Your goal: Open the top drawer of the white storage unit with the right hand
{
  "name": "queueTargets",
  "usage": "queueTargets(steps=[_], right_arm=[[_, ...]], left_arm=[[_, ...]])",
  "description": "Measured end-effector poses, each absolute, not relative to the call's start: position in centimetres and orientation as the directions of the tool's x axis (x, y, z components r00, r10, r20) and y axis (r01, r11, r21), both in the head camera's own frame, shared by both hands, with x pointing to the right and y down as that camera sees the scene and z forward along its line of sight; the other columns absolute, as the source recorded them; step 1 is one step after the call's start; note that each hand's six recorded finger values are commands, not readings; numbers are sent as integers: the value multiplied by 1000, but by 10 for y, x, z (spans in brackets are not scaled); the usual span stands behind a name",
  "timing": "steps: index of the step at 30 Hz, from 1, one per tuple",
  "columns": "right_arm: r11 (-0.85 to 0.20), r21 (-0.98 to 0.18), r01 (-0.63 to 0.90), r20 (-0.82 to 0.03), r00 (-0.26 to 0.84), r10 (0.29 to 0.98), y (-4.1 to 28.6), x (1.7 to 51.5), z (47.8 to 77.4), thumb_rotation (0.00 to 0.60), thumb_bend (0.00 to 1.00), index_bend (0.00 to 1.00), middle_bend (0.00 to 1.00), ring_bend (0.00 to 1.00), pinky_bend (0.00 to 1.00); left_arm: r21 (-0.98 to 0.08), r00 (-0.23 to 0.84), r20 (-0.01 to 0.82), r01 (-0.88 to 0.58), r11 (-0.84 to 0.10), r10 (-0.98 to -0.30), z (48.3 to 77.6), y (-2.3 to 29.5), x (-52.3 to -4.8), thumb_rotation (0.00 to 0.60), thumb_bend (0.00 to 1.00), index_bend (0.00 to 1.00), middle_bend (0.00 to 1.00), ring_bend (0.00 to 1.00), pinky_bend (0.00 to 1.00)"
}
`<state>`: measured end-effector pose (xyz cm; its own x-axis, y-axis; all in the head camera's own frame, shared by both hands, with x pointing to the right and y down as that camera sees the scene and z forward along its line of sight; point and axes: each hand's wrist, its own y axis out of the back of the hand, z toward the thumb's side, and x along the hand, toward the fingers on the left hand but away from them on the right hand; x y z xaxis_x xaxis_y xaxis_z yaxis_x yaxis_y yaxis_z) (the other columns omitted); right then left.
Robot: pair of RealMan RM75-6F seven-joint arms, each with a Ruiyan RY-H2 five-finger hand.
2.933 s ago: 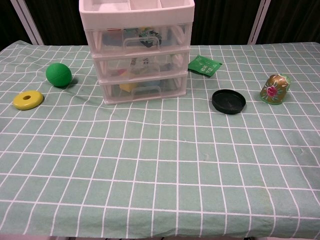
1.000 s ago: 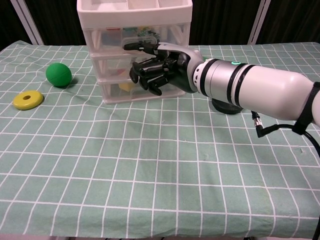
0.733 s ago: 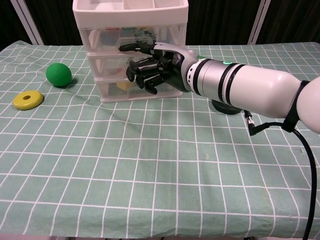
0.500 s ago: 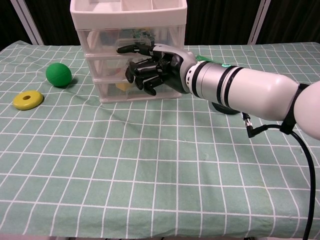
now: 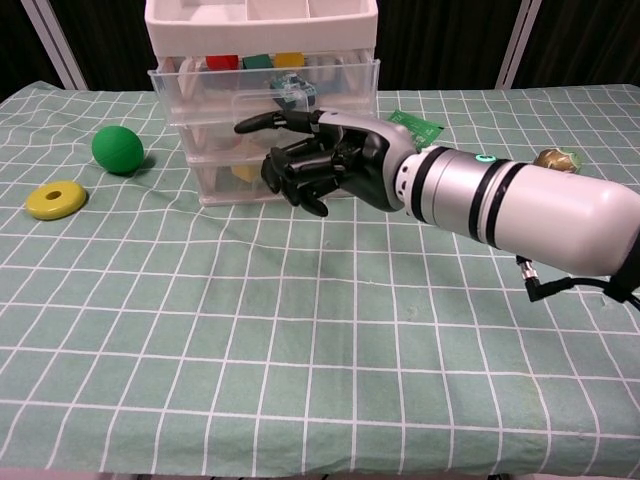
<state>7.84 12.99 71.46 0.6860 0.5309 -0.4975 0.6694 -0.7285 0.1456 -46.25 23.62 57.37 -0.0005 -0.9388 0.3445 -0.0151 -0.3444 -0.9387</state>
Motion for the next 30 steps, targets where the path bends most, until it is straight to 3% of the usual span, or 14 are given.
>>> queueTargets(steps=[3,6,13,16,20,30], right_arm=[[-750,136,647,-503,697,511,137,86,712,600,610,75,622,670,810],[-783,102,614,-506,709,490,142,95,706,600,539,13,618,670,810],[-854,-117,507,-455,737,500,140,116,677,600,426,12,637,711,817],[-848,-249,469,-428,732,530,132,123,664,600,352,11,662,738,842],[-807,-408,427,-406,706,580,118,131,648,600,334,11,683,758,863],[-743,-501,443,-460,590,663,81,142,649,600,335,10,688,765,870]], left_arm=[[-938,-2,347,-16,-347,-938,575,237,-463,600,0,305,232,153,199],[-937,-4,348,-18,-348,-937,575,237,-464,600,0,305,231,153,199],[-937,-7,350,-20,-350,-937,575,237,-465,600,0,305,232,153,199],[-937,-1,348,-22,-348,-937,576,236,-463,600,0,305,232,153,199],[-937,0,349,-22,-349,-937,577,236,-461,600,0,305,232,153,199],[-933,-4,360,-21,-360,-933,579,236,-461,600,0,305,232,153,199]])
